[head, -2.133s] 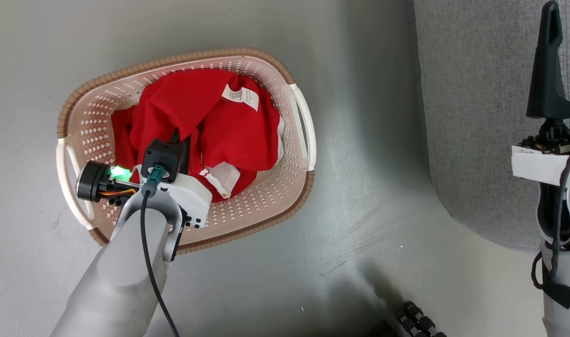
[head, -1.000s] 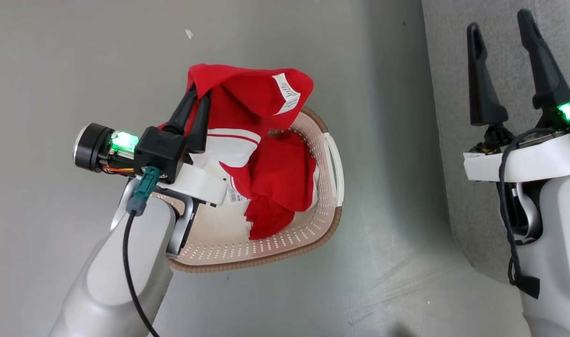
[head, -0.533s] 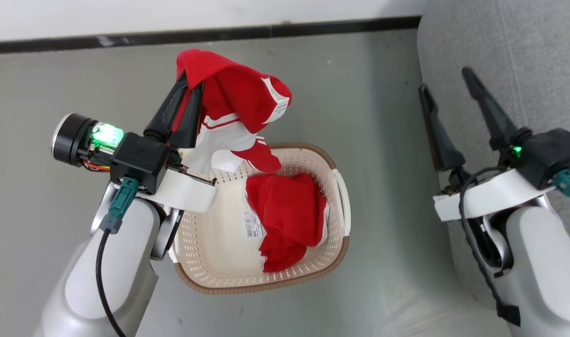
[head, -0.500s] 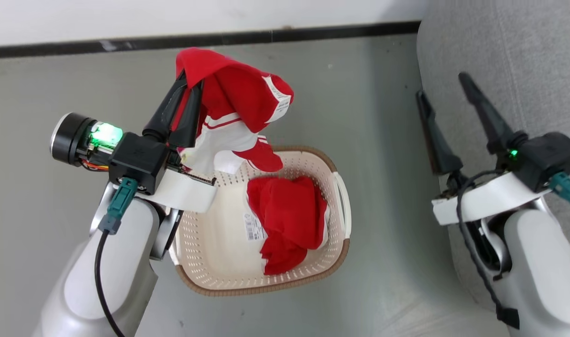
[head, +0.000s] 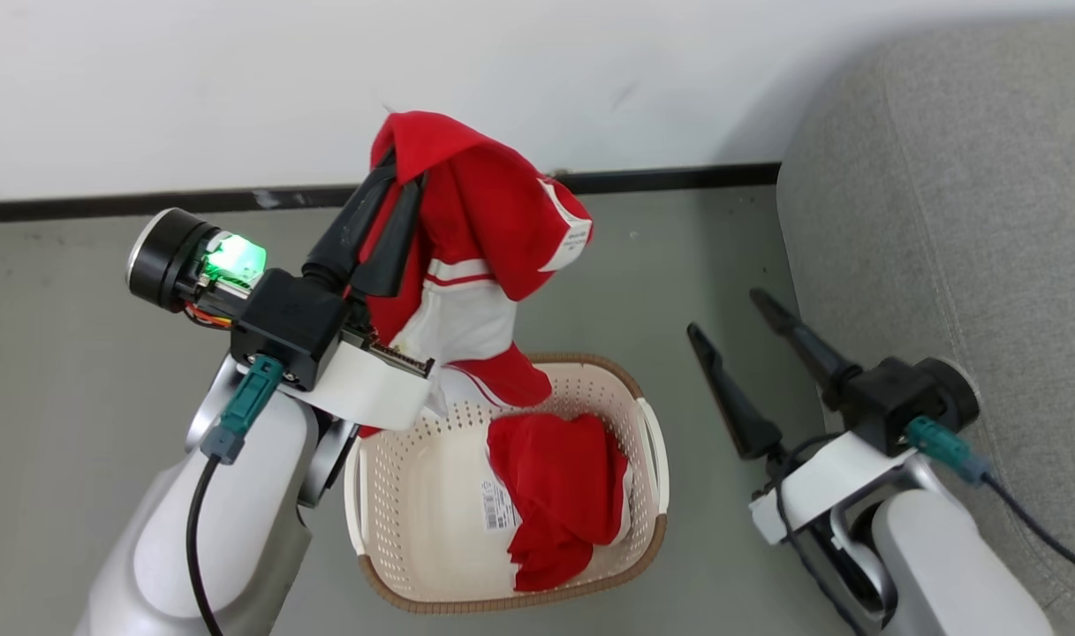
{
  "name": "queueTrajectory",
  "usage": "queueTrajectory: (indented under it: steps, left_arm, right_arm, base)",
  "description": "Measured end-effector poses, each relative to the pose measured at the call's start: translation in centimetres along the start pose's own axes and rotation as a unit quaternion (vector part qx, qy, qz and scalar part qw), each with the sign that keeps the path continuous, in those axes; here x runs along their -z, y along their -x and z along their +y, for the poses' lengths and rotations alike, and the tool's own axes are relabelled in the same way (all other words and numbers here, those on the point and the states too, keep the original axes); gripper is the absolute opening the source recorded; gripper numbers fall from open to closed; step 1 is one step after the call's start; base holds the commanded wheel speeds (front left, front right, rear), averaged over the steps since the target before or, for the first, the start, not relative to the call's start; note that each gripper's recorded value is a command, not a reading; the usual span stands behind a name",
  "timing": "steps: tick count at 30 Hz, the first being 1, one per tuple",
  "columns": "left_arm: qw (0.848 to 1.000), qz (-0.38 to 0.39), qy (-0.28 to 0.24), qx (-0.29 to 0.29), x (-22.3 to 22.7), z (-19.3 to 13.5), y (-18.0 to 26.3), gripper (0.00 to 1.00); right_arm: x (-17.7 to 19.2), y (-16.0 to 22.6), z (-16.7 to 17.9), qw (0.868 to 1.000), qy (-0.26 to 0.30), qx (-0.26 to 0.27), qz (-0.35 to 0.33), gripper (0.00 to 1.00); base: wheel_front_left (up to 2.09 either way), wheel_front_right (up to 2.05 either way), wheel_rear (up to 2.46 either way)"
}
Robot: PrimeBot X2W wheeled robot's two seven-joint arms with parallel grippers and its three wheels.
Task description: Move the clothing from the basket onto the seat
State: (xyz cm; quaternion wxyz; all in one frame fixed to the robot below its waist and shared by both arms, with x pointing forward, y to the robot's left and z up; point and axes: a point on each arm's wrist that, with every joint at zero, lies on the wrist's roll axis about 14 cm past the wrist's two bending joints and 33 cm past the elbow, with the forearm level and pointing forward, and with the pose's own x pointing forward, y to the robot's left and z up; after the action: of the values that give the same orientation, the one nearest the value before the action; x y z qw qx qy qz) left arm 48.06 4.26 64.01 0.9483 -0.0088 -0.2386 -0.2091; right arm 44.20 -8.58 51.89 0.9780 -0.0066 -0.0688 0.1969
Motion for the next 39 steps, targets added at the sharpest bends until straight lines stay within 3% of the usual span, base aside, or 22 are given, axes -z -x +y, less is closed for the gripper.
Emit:
queueTrajectory:
  steps: [21,39]
  left_arm:
    - [0.993,-0.094,-0.025,0.066,-12.1,-4.2,0.0,0.0]
    - [0.991,-0.099,-0.034,0.081,-15.7,-5.7,1.4,0.0]
  right_arm:
    - [-2.2,1.5,7.6,0.995,-0.01,-0.1,-0.008,1.0]
    - [-4.0,1.0,15.6,0.976,-0.024,-0.217,-0.021,1.0]
  base:
    - [0.0,0.0,0.0]
    - [0.0,0.0,0.0]
